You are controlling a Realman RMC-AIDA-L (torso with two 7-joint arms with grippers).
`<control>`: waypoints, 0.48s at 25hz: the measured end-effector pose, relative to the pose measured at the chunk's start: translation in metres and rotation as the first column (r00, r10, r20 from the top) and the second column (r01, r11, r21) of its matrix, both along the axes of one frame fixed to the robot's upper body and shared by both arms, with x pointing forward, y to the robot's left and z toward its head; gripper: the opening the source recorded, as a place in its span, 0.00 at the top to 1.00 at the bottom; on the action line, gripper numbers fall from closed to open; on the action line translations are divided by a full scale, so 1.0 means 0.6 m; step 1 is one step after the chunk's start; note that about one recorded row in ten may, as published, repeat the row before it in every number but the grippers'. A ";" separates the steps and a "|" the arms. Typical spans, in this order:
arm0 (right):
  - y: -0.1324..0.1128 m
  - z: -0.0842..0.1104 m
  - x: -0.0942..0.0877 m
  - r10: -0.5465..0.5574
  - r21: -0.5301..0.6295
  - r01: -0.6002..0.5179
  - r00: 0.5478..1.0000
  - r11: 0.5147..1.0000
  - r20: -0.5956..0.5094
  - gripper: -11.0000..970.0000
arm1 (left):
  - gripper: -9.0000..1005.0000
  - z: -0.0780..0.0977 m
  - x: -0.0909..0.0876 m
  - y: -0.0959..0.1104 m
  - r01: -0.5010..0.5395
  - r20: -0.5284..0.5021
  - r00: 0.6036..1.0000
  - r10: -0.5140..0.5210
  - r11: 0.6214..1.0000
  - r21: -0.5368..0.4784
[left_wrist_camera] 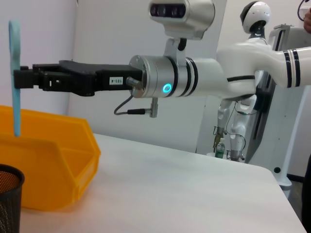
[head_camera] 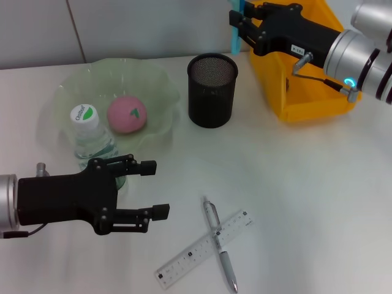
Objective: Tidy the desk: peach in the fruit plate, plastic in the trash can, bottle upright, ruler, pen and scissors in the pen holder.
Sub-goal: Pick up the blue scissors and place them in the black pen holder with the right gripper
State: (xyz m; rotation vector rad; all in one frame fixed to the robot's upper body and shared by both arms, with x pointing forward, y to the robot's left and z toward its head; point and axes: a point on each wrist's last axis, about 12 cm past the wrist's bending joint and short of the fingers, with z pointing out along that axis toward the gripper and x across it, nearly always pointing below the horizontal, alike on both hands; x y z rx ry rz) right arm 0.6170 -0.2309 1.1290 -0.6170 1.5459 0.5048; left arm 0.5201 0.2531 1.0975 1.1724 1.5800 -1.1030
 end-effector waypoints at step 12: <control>0.007 -0.047 -0.011 -0.017 0.018 0.016 0.999 1.000 0.036 0.75 | 0.19 0.000 0.000 -0.001 -0.002 -0.001 1.000 0.002 1.000 -0.002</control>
